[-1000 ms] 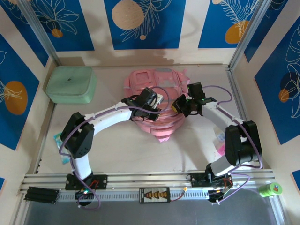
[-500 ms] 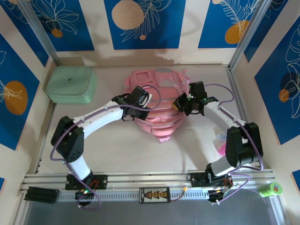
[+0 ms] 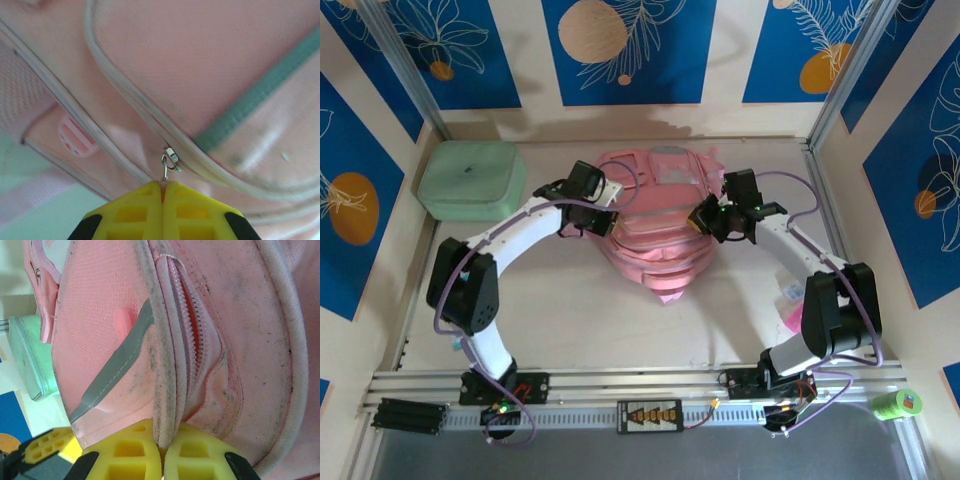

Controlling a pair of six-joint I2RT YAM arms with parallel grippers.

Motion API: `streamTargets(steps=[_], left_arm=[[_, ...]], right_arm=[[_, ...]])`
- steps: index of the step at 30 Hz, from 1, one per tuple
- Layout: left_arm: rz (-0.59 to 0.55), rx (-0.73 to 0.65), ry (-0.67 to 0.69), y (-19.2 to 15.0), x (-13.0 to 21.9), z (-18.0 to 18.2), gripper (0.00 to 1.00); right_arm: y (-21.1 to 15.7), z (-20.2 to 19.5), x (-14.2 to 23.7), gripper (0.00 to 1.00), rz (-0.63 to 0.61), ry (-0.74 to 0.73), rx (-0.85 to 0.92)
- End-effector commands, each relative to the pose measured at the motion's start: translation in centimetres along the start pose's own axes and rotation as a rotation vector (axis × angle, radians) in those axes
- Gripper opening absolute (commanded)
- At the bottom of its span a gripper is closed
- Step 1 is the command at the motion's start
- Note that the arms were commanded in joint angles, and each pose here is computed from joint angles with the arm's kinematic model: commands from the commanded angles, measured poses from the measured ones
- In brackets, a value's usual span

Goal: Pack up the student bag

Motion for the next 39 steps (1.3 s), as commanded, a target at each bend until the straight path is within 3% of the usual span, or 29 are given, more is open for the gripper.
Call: streamTargets(steps=[1, 7, 9, 14, 18, 24, 31, 39], left_arm=[[-0.030, -0.029, 0.046, 1.4, -0.4, 3.2, 0.00], [-0.028, -0.044, 0.018, 2.5, -1.4, 4.3, 0.00], [-0.051, -0.044, 0.004, 2.8, -1.1, 4.1, 0.00], [-0.119, 0.006, 0.044, 2.9, 1.6, 4.0, 0.45], [-0.187, 0.071, 0.103, 2.8, 4.8, 4.1, 0.77], [-0.173, 0.114, 0.271, 1.2, 9.3, 5.0, 0.97], [-0.257, 0.167, 0.348, 1.1, 11.8, 5.9, 1.00], [-0.308, 0.177, 0.209, 3.0, 10.3, 5.1, 1.00]], right_arm=[[0.5, 1.1, 0.2, 0.00, -0.014, 0.001, 0.083], [0.3, 0.9, 0.8, 0.01, -0.018, -0.018, 0.149], [0.3, 0.9, 1.3, 0.09, -0.041, -0.030, 0.166], [1.0, 1.2, 3.4, 0.50, -0.144, -0.072, 0.201], [2.1, 0.3, 5.2, 0.65, -0.266, -0.179, 0.158], [4.6, -2.4, 6.6, 0.81, -0.419, -0.402, 0.101], [7.0, -4.6, 6.3, 0.89, -0.409, -0.523, 0.024], [12.3, -9.9, 8.8, 0.91, -0.529, -0.585, -0.087]])
Point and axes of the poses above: each hand's point on the last joint's axis, 136 mm out from that joint toward the fingers, its own x axis back along the fingers, its own z axis along the line the jaws close on, y = z × x, the point moved 5 cm from there along x, back along the fingers, and after that the axes turned 15 degrees about -x, right-handed, at the moved point
